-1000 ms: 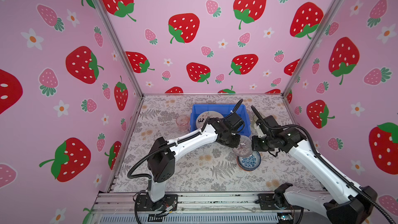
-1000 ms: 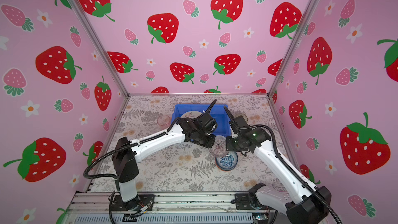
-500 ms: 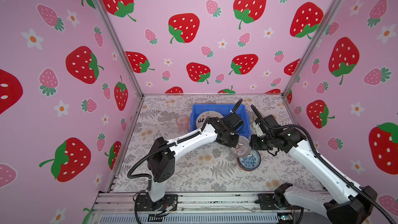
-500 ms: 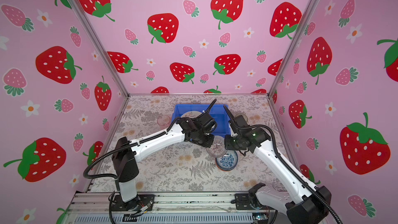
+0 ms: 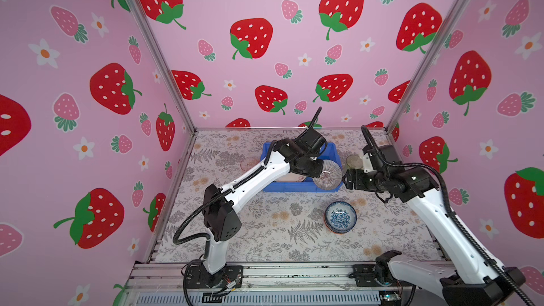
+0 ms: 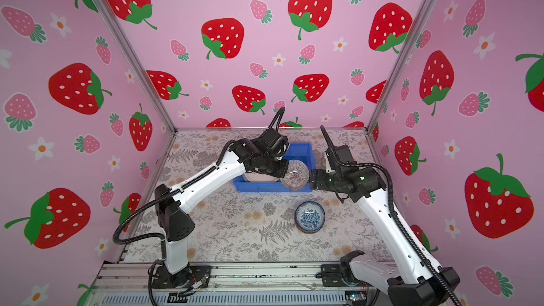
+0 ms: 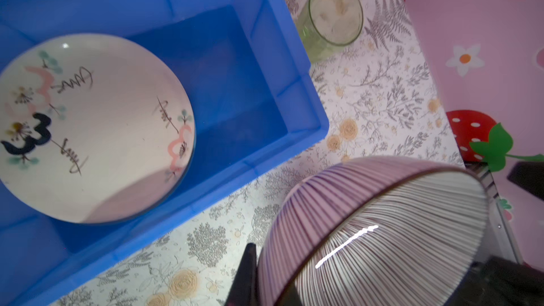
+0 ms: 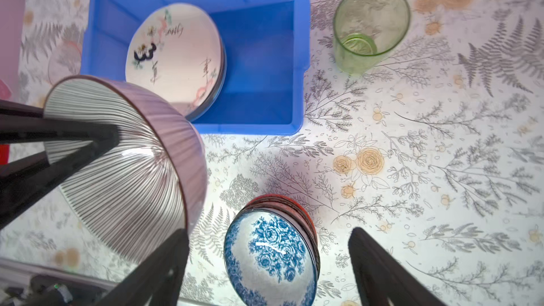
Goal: Place the mixed dishes into the plastic bin
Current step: 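Open the right gripper off the striped bowl while the left lifts it toward the bin, then lower the striped bowl into the bin with the left gripper while the right withdraws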
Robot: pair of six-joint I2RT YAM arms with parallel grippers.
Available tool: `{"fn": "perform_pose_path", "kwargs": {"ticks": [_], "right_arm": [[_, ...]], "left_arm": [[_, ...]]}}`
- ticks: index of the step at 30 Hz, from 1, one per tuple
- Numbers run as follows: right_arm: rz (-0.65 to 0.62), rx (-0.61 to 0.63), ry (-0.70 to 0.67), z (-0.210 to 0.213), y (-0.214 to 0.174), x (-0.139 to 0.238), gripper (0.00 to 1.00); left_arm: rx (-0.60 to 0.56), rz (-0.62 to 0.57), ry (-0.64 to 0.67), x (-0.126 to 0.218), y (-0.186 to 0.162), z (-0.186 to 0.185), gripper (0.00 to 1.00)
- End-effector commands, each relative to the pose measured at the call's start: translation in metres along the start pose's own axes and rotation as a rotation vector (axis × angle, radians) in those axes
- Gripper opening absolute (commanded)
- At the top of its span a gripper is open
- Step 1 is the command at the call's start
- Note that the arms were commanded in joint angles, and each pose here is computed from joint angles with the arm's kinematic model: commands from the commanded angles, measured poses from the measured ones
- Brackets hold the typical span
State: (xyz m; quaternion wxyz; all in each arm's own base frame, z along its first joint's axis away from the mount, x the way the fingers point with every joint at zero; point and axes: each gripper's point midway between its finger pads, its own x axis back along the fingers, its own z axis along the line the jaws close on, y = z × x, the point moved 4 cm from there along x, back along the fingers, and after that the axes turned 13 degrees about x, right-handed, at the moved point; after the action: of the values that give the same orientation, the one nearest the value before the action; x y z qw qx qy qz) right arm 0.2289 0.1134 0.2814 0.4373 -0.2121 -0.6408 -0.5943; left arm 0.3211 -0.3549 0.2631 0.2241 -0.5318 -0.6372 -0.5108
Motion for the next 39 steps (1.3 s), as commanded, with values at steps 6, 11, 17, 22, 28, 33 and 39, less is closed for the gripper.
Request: {"fn": "perform_pose_path", "kwargs": {"ticks": [6,11,17,22,28,33,39], "right_arm": [[-0.001,0.004,-0.022,-0.014,-0.005,0.014,0.99],[0.000,-0.009,-0.022,-0.018,-0.008,0.009,0.99],[-0.005,-0.030,-0.032,-0.025,-0.009,0.010,0.99],[0.009,-0.039,-0.040,-0.030,-0.015,0.008,0.99],[0.019,-0.047,-0.025,-0.031,-0.022,-0.001,0.99],[0.027,-0.045,-0.022,-0.033,-0.023,-0.006,0.99],[0.033,-0.049,-0.011,-0.033,-0.026,-0.010,0.99]], "left_arm": [[0.033,-0.030,0.002,-0.036,0.052,0.022,0.00],[0.113,-0.030,-0.027,-0.069,0.062,0.021,0.00],[0.184,0.002,-0.058,-0.108,0.059,0.020,0.00],[0.190,0.044,-0.045,-0.129,0.048,0.023,0.00],[0.182,0.087,-0.033,-0.141,0.038,0.026,0.00],[0.180,0.118,-0.032,-0.150,0.031,0.027,0.00],[0.178,0.143,-0.033,-0.156,0.026,0.028,0.00]]}}
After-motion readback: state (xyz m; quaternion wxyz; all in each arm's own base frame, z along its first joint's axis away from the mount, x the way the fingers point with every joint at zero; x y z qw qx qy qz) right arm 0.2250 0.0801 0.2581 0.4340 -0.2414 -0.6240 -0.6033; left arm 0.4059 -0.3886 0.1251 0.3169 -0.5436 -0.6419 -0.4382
